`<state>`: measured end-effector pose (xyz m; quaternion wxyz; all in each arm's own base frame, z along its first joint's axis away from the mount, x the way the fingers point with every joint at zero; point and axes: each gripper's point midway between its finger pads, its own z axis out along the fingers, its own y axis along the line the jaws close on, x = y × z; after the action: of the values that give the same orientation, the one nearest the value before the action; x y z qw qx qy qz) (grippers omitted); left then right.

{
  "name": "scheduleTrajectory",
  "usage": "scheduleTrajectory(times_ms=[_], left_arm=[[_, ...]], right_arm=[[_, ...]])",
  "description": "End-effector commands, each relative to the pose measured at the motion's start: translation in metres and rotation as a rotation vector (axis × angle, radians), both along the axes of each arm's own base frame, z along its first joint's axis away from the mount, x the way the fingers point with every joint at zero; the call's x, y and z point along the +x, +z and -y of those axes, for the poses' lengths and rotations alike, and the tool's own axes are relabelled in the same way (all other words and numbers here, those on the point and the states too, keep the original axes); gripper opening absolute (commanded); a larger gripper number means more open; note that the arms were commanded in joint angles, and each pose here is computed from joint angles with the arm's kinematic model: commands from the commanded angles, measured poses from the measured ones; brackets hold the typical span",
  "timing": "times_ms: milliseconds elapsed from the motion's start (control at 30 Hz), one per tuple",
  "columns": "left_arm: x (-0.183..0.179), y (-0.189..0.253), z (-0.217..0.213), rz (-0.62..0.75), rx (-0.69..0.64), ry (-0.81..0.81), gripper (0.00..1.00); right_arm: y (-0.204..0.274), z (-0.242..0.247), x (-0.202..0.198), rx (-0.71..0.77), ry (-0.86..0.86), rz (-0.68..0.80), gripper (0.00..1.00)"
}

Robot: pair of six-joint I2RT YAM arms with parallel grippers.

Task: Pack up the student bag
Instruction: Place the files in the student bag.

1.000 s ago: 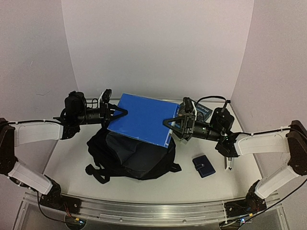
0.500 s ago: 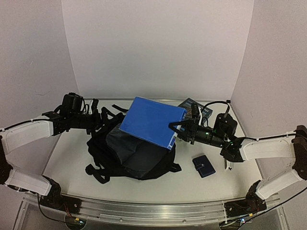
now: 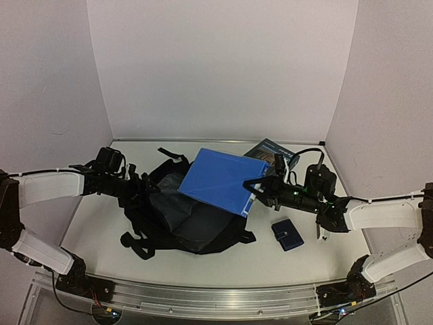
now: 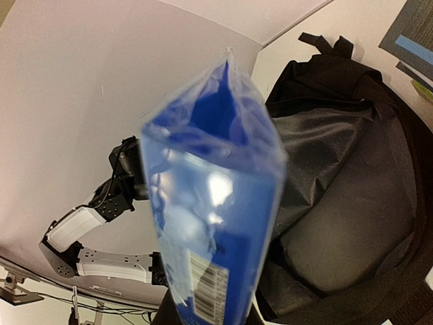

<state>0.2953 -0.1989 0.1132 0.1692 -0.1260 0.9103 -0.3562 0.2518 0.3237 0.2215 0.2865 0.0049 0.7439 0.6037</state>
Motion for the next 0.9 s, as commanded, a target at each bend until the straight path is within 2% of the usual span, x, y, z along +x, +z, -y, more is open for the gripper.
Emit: scheduleTrajectory(times_ms=[0, 167, 200, 300, 367, 533, 667, 867], left_arm=[[0.019, 0.008, 0.011, 0.034, -0.042, -0.016, 0.72], [0.029, 0.009, 0.021, 0.056, -0.090, -0.029, 0.55], [0.030, 0.008, 0.022, 0.057, -0.097, -0.030, 0.47], [0.036, 0.015, 0.027, 0.080, -0.118, -0.043, 0.13], [0.039, 0.029, 0.030, 0.142, -0.147, -0.061, 0.02], [0.036, 0.076, 0.038, 0.327, -0.214, -0.140, 0.00], [0.032, 0.102, 0.042, 0.419, -0.241, -0.194, 0.00], [0.024, 0.133, 0.049, 0.523, -0.301, -0.268, 0.00]], right_arm=[[0.021, 0.003, -0.007, 0.060, 0.010, 0.030, 0.00], [0.016, 0.007, -0.010, 0.054, 0.004, -0.009, 0.00], [0.014, 0.008, -0.011, 0.056, 0.003, -0.020, 0.00], [0.007, 0.011, -0.012, 0.054, -0.013, -0.084, 0.00], [-0.003, 0.014, -0.012, 0.043, -0.030, -0.144, 0.00], [-0.028, 0.016, -0.016, 0.011, -0.046, -0.272, 0.00], [-0.048, 0.014, -0.017, -0.057, -0.040, -0.335, 0.00], [-0.064, 0.019, -0.014, -0.077, -0.088, -0.408, 0.00]])
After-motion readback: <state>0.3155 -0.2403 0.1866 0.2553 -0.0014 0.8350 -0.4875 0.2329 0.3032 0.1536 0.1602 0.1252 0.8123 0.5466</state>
